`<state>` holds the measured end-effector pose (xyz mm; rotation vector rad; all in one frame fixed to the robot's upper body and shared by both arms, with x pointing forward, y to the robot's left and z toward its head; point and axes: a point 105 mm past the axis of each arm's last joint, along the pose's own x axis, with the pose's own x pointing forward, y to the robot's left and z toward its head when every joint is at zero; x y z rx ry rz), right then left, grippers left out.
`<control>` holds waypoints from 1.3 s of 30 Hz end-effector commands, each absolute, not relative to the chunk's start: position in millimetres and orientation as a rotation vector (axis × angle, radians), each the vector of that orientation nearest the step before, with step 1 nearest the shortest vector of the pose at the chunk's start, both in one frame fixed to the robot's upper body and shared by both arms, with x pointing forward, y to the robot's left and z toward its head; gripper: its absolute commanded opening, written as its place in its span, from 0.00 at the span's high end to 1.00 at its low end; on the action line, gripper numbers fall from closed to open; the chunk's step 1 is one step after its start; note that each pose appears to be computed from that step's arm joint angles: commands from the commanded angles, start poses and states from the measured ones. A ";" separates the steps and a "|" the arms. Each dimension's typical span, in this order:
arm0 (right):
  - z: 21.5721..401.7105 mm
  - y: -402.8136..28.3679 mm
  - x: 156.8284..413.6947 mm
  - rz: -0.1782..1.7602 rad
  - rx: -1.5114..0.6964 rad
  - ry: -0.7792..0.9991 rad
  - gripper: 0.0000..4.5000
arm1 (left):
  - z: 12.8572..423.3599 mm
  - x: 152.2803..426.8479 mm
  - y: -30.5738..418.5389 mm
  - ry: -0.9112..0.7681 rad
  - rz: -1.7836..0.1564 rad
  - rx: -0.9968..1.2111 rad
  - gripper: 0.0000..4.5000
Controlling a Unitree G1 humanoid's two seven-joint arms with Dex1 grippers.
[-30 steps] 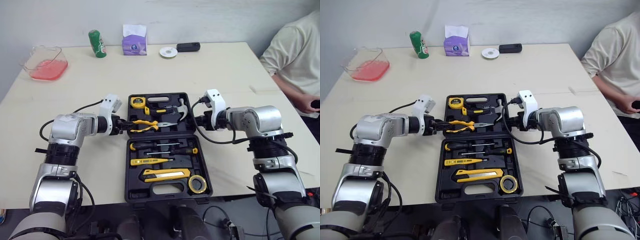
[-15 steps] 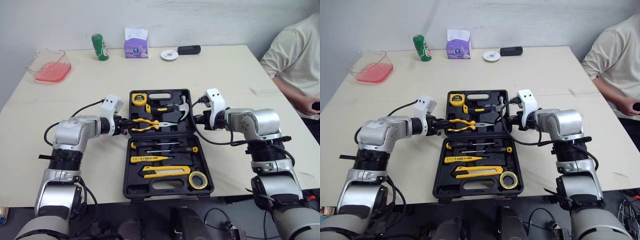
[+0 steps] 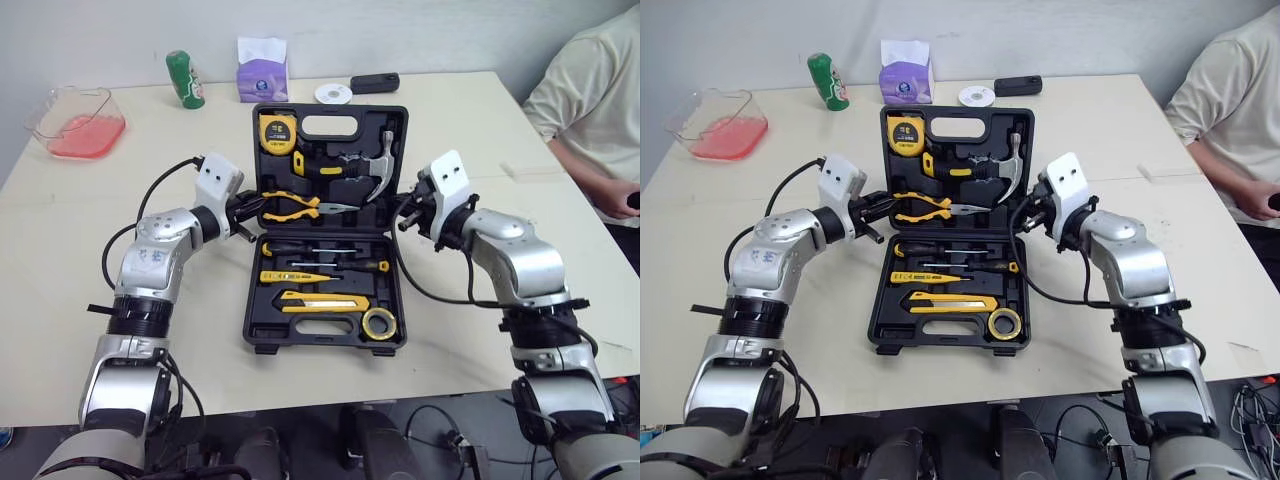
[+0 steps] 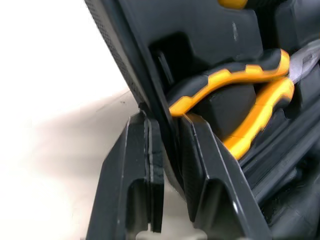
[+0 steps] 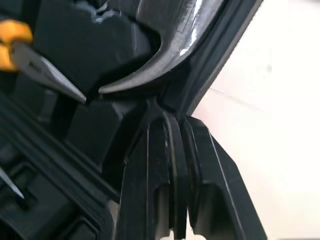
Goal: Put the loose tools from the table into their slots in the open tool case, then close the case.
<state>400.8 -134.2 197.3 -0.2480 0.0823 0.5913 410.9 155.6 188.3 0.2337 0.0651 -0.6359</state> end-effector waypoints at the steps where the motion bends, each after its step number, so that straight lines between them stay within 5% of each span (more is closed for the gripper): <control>1: 221.4 -115.2 381.0 0.676 -0.498 -0.218 1.00 | 198.7 396.7 144.1 -0.125 -0.690 0.465 0.96; 7: 190.1 -130.5 358.1 0.642 -0.940 -0.447 1.00 | 189.5 380.2 170.0 -0.219 -0.550 0.539 1.00; 8: 193.1 -131.7 351.6 0.635 -0.949 -0.499 1.00 | 188.5 372.3 174.2 -0.226 -0.546 0.526 0.83; 9: 198.0 -130.9 342.7 0.648 -0.947 -0.557 1.00 | 187.9 364.0 176.8 -0.230 -0.555 0.525 0.78; 14: 207.7 -128.3 284.9 0.811 -1.044 -0.716 0.51 | 183.3 318.6 190.5 -0.126 -0.639 0.398 0.31; 16: 196.9 -132.8 256.7 0.956 -1.047 -0.623 0.29 | 174.9 285.7 193.7 -0.002 -0.754 0.323 0.11; 18: 184.0 -141.7 233.7 1.083 -1.004 -0.472 0.29 | 168.8 255.6 201.0 0.113 -0.837 0.287 0.01; 23: 167.2 -166.8 206.5 1.162 -0.728 -0.088 0.29 | 154.7 200.6 233.5 0.432 -0.911 0.094 0.01; 30: 146.9 -154.4 190.9 1.204 -0.304 0.180 0.29 | 169.0 241.3 254.2 0.371 -0.812 0.069 0.01; 34: 136.7 -138.2 182.6 1.241 -0.185 0.298 0.48 | 167.2 293.2 248.1 0.315 -0.761 0.131 0.29; 38: 116.7 -132.9 192.6 1.187 -0.203 0.365 0.95 | 158.2 352.7 236.5 0.326 -0.685 0.218 0.72; 39: 113.3 -132.4 196.1 1.171 -0.208 0.368 1.00 | 156.8 364.1 233.9 0.336 -0.667 0.236 0.84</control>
